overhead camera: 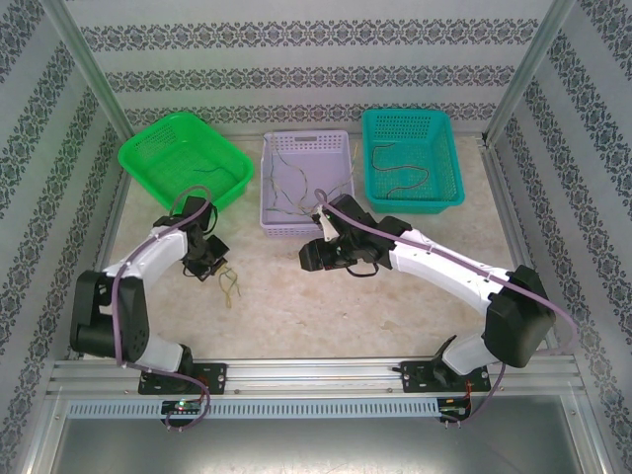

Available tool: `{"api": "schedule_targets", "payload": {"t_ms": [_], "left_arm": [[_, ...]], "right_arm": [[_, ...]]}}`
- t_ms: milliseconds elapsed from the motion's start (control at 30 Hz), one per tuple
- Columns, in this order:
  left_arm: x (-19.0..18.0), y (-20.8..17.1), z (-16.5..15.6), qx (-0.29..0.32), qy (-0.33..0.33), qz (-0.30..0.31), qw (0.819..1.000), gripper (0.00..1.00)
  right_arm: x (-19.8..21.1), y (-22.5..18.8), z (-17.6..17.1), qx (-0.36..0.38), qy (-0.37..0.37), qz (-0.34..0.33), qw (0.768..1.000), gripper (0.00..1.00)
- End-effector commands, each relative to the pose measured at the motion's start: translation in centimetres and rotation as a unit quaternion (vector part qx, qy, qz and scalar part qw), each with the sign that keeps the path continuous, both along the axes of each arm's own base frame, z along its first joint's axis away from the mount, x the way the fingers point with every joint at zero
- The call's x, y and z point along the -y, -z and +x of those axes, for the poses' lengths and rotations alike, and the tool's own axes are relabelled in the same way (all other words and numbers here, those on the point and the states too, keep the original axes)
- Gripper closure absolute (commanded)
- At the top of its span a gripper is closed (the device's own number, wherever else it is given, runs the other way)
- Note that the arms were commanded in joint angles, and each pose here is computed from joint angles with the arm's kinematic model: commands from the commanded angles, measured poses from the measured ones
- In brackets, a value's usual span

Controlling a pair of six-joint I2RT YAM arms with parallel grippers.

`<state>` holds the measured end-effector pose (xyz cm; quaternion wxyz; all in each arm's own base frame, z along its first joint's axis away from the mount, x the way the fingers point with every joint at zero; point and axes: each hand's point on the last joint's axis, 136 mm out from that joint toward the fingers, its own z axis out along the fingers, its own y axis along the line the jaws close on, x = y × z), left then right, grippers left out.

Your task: Untangle the cables

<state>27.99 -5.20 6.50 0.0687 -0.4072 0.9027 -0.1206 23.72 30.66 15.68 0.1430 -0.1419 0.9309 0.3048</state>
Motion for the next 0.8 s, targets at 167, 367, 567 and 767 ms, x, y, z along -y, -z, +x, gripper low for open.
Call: {"api": "schedule_targets", "payload": {"t_ms": [167,367,567,767], "left_arm": [[2.7,-11.0,4.0,0.133,-0.064,-0.067,0.987,1.0],[7.2,-16.1,7.7,0.197,-0.01,-0.131,0.972,1.0],[12.2,-17.7,8.7,0.224,0.047,-0.174,0.958,1.0],[14.6,-18.3,8.5,0.231,0.077,-0.187,0.952,1.0]], "right_arm": [[-4.2,-4.9,-0.4,0.002,-0.037,0.146,0.989,0.49],[-4.5,-8.3,2.6,0.006,0.016,0.219,0.975,0.49],[-5.0,-9.4,5.5,-0.011,0.05,0.238,0.97,0.52],[-4.4,-7.6,7.1,-0.035,0.09,0.215,0.972,0.61]]}}
